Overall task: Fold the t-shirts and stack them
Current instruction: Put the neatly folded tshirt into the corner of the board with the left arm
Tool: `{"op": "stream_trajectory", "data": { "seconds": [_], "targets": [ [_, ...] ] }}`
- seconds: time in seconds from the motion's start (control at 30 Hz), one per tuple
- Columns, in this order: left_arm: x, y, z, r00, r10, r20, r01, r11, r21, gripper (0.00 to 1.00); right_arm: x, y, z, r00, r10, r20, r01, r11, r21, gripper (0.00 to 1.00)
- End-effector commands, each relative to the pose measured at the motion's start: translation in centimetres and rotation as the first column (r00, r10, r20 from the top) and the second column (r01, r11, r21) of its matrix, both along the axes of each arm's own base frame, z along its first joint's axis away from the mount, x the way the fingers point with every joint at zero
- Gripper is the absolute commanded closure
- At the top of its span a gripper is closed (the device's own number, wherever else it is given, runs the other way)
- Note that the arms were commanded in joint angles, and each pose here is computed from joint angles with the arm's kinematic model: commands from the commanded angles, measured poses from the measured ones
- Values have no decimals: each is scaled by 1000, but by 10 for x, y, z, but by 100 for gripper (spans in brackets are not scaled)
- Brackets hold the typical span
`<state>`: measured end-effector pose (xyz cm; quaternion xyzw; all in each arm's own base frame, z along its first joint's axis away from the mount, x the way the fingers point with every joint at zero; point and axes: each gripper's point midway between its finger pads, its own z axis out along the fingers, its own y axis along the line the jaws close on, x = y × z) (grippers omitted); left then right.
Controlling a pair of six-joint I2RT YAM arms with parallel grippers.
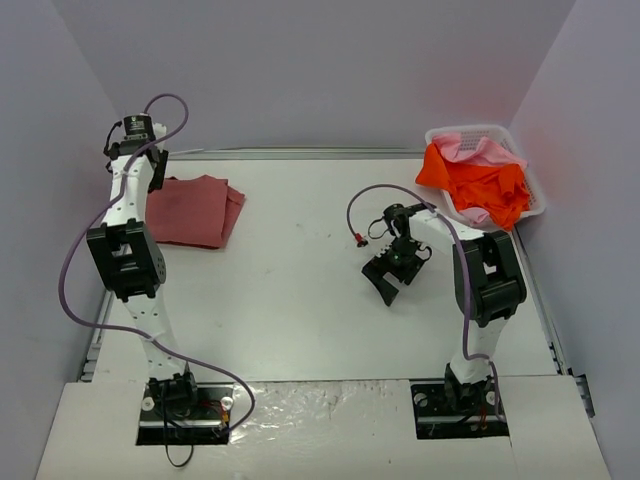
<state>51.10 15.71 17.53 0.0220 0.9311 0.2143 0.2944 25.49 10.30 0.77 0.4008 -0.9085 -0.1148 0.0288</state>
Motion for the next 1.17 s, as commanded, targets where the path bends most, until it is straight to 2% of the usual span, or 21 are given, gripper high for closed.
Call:
{"op": "stream_trajectory", "data": {
  "seconds": [0.0, 0.1, 0.17, 0.3, 0.37, 0.4, 0.43, 0.47, 0.5, 0.53, 0.57, 0.63, 0.67, 0.7, 0.73, 0.77, 0.83, 0.93, 1.03, 1.1, 1.13],
  "targets": [
    [9, 19, 88, 982, 32, 186, -56, 991, 125, 48, -33, -22, -39, 988, -11, -153, 5, 999, -36, 0],
    [-5, 20, 117, 975, 51, 217, -82, 987, 135, 46, -29, -24, -36, 991, -19, -134, 16, 999, -28, 0],
    [-18, 11, 118, 978, 44, 203, -67, 992, 104, 46, -24, -23, -29, 994, -23, -104, 22, 1000, -15, 0],
    [-49, -24, 138, 962, 16, 271, -2, 999, -50, 46, 0, -14, 1, 999, -35, 13, 34, 999, 42, 0],
    [-73, -51, 140, 954, -24, 300, 71, 986, -148, 45, 13, -4, 23, 996, -39, 82, 31, 995, 99, 0],
    [-92, -62, 158, 933, -10, 361, 81, 980, -182, 45, 25, 1, 35, 991, -44, 127, 29, 992, 123, 0],
    [-104, -75, 132, 947, -18, 320, 99, 966, -240, 44, 31, 6, 46, 987, -55, 152, 32, 988, 150, 0],
    [-112, -86, 127, 945, -33, 327, 127, 953, -273, 42, 35, 8, 58, 982, -64, 179, 34, 985, 168, 0],
    [-122, -107, 142, 914, -77, 398, 211, 929, -303, 41, 39, 11, 67, 978, -68, 195, 32, 983, 180, 0],
    [-128, -118, 135, 911, -98, 402, 238, 918, -318, 41, 49, 15, 82, 970, -75, 233, 28, 980, 196, 0],
    [-132, -127, 109, 918, -117, 378, 252, 909, -332, 39, 51, 16, 95, 962, -93, 255, 39, 977, 210, 0],
    [-147, -156, 106, 886, -210, 412, 351, 886, -303, 37, 65, 20, 120, 941, -116, 318, 41, 972, 233, 0],
    [-151, -167, 85, 877, -256, 407, 397, 863, -312, 35, 67, 20, 133, 930, -135, 342, 52, 969, 240, 0],
    [-161, -179, 92, 833, -320, 451, 479, 826, -299, 28, 70, 20, 142, 920, -144, 363, 57, 969, 240, 0],
    [-166, -182, 91, 819, -335, 467, 499, 817, -289, 26, 74, 18, 153, 907, -153, 392, 60, 969, 240, 0],
    [-170, -182, 79, 815, -343, 468, 507, 813, -286, 24, 81, 19, 175, 878, -178, 445, 66, 964, 256, 0],
    [-182, -181, 88, 781, -352, 515, 528, 814, -244, 18, 88, 13, 198, 834, -208, 511, 84, 963, 255, 0],
    [-196, -181, 87, 752, -351, 559, 549, 802, -235, 11, 94, 5, 249, 717, -287, 635, 114, 948, 298, 0],
    [-207, -185, 92, 708, -358, 608, 590, 774, -231, 8, 90, -15, 277, 633, -354, 689, 141, 927, 346, 0],
    [-211, -188, 93, 699, -359, 619, 605, 758, -243, 7, 88, -27, 275, 600, -411, 687, 178, 905, 386, 0],
    [-211, -184, 94, 701, -346, 623, 598, 761, -251, 7, 88, -34, 291, 541, -439, 718, 174, 893, 415, 0]
  ]
}}
